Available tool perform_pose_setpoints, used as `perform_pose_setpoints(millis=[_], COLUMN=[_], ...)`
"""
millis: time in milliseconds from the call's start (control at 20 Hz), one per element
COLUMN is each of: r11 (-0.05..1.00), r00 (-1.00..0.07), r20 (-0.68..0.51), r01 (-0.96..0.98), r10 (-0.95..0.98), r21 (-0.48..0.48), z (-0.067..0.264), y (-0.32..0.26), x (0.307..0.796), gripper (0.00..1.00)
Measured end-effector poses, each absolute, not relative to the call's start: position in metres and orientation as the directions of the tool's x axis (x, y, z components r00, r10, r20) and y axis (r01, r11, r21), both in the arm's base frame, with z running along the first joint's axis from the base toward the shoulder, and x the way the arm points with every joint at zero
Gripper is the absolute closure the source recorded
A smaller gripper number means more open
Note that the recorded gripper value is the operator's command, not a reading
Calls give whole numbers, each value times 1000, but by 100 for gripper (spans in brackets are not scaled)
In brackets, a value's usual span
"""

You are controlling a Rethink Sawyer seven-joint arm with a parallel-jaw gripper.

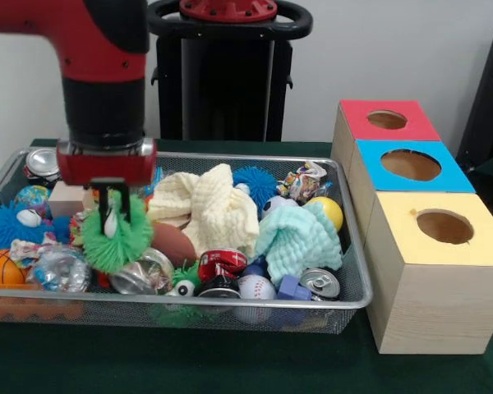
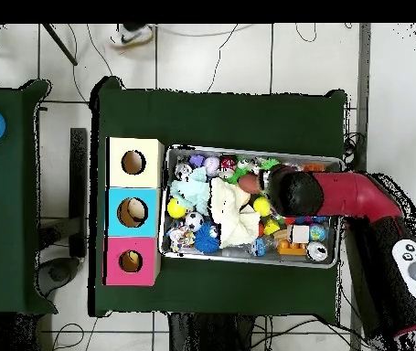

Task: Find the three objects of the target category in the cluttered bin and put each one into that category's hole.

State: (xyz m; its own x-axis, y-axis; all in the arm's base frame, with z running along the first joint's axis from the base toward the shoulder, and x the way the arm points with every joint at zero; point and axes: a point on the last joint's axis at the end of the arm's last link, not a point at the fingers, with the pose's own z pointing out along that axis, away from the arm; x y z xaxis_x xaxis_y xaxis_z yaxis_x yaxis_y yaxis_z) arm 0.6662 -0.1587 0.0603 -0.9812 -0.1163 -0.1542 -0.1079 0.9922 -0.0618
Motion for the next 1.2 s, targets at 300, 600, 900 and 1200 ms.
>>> perform_pose_setpoints(millis=[300,600,900,1200], r11=[989,988,993,996], r00=[-980,-979,-988,-993], r20=[-154,-152,-114,-102], r01=[-118,-122,-91,-52], r10=[-130,-135,-99,-59], r21=[-85,-93,-71,-67], z=[114,135,133,128], y=[-121,-95,-88,-100], x=[670,667,648,638], gripper=[100,100,0,0])
